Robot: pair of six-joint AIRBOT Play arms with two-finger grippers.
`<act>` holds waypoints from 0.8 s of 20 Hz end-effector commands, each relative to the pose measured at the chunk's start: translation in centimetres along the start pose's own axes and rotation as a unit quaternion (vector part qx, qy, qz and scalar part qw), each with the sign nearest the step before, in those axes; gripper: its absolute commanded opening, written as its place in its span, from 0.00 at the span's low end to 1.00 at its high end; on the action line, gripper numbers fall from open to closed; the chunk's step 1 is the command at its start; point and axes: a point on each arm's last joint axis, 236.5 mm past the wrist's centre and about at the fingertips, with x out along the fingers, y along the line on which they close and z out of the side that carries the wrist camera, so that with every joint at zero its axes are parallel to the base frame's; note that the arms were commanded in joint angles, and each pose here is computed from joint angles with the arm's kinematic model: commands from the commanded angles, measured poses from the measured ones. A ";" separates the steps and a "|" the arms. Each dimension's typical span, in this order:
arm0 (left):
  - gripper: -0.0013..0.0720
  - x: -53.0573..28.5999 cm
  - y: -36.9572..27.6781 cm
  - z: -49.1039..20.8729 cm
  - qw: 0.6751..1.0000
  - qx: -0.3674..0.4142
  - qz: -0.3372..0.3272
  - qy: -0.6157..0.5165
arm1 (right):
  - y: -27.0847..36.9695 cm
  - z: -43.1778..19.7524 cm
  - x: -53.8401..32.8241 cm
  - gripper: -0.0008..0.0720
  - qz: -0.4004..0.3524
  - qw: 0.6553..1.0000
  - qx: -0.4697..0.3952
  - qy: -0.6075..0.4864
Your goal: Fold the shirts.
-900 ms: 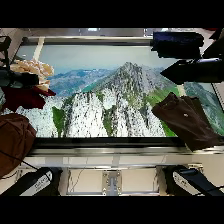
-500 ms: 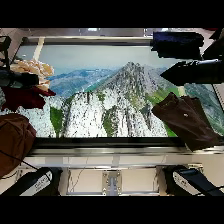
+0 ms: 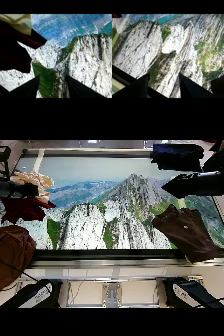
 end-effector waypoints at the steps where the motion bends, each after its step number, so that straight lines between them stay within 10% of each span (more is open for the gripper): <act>1: 0.79 1.4 6.7 2.1 0.992 -0.001 0.117 -0.038 | -1.8 0.6 0.4 0.58 -0.033 0.999 -0.015 -0.007; 9: 0.80 15.9 17.2 -11.6 0.954 -0.217 0.122 0.169 | -4.3 -0.1 7.7 0.58 -0.006 0.998 0.031 0.053; 16: 0.80 24.3 15.9 -12.0 0.960 -0.237 0.065 0.132 | -0.1 -2.9 15.8 0.58 0.056 0.990 0.009 0.133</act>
